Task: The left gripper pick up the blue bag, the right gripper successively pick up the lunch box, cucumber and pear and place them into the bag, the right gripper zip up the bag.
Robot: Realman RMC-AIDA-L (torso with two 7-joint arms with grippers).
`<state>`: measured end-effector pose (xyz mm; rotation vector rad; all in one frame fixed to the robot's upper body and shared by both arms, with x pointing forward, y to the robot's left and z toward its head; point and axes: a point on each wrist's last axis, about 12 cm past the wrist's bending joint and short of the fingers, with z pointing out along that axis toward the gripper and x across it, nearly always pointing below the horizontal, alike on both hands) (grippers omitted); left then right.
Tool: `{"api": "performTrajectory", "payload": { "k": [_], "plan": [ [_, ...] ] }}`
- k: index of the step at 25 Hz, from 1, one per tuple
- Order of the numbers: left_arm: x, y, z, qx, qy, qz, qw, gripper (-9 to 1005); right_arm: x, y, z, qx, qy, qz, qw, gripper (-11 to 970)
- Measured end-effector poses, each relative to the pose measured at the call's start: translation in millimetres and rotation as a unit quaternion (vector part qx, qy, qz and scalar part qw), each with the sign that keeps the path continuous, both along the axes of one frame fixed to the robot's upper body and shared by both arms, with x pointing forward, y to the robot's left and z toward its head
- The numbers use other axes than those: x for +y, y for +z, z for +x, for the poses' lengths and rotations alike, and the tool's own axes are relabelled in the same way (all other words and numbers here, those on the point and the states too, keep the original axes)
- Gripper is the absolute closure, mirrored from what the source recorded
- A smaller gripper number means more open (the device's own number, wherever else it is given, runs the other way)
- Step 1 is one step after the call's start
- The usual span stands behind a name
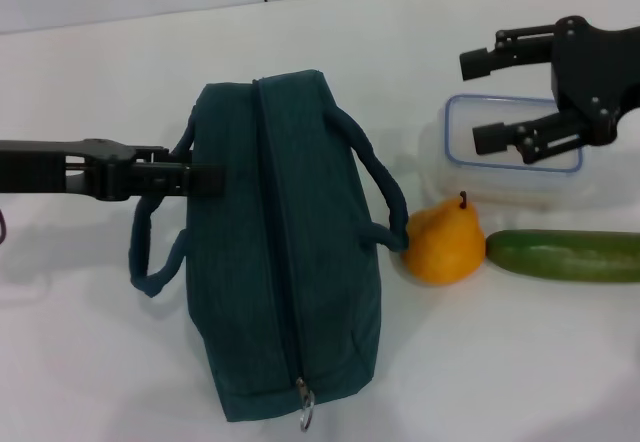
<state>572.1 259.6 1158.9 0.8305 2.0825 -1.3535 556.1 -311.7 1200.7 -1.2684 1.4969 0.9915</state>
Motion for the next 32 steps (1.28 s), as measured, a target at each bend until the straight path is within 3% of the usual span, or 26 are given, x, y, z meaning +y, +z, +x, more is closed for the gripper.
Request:
{"api": "performTrajectory", "payload": {
  "k": [4,8,14,16,22,27,32],
  "plan": [
    [1,-2.2,1.4,-0.012,0.004,0.010,1.000,264,0,-4.1,1.3,-0.002,-0.025,0.013,1.000,138],
    [5,-6.1,-0.1,-0.062,0.013,-0.008,0.998,298,-2,-8.6,-0.7,0.001,-0.038,0.015,0.999,139],
    [1,-12.6,1.6,-0.062,0.011,-0.006,0.998,510,-2,-15.6,-5.0,0.009,-0.045,0.022,0.999,139],
    [-1,-12.7,2.6,-0.055,0.000,0.007,0.998,715,-2,-19.8,-6.6,0.013,-0.054,0.030,0.998,139],
    [-12,-15.6,3.6,-0.061,-0.031,0.015,0.998,906,-5,-43.1,-16.2,0.032,-0.110,0.046,0.992,140],
    [-14,-16.7,4.3,-0.079,-0.034,0.007,0.996,907,-14,-56.8,-33.7,0.042,-0.115,0.042,0.992,140],
    [-15,-18.2,3.2,-0.120,-0.044,-0.002,0.992,909,-38,-53.9,-53.2,0.074,-0.089,0.038,0.993,141]
  ]
}}
